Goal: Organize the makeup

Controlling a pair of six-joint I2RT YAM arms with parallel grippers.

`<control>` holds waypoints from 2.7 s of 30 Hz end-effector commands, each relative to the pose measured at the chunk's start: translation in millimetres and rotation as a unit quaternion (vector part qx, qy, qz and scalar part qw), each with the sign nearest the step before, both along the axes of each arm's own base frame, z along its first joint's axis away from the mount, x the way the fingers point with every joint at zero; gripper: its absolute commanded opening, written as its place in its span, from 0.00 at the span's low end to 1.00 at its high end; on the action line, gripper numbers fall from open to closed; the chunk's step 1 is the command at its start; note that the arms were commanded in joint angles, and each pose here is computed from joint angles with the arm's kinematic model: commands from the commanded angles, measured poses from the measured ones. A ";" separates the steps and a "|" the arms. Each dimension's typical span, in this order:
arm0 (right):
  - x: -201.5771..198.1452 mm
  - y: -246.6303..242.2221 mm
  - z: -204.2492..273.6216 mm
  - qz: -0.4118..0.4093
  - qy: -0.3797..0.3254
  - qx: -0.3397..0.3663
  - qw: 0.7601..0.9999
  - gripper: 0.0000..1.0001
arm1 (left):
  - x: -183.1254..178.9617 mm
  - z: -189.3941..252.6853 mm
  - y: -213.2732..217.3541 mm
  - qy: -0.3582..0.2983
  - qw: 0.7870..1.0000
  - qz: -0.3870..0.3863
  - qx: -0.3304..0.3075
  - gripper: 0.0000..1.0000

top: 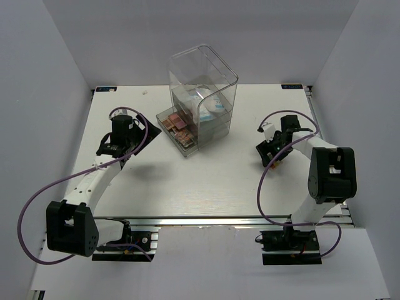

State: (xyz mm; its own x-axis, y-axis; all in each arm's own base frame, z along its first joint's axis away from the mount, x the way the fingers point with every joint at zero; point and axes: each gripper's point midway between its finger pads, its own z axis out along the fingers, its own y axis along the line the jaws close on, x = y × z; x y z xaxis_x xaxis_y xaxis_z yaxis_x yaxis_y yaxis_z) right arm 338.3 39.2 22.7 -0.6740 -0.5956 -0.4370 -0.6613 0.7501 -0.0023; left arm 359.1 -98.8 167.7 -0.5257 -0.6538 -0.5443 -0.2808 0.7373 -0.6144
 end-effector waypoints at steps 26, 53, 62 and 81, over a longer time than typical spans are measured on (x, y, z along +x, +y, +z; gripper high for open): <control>-66.0 64.4 71.8 0.292 -0.111 0.072 0.947 0.00 | -12.3 2.7 21.0 -0.013 0.999 0.037 0.023 0.98; 3.8 426.1 181.7 0.186 -0.276 0.045 0.942 0.00 | -87.4 14.5 88.2 -0.008 0.981 0.160 0.105 0.98; 47.6 416.1 141.5 0.133 -0.338 -0.034 0.931 0.00 | -100.5 9.3 91.4 -0.007 0.980 0.168 0.103 0.98; 70.4 392.8 102.8 0.131 -0.329 -0.088 0.931 0.38 | -94.3 9.2 86.9 -0.007 0.982 0.163 0.094 0.98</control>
State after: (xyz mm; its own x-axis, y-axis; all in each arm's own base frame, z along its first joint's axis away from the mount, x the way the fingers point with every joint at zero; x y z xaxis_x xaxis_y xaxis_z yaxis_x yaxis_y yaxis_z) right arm 404.7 426.5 119.3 -0.1323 -0.8182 -0.5594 -0.6498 0.4978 -0.5744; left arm 261.1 -13.2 170.4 -0.3200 -0.6650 -0.6748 -0.5165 0.7196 -0.4642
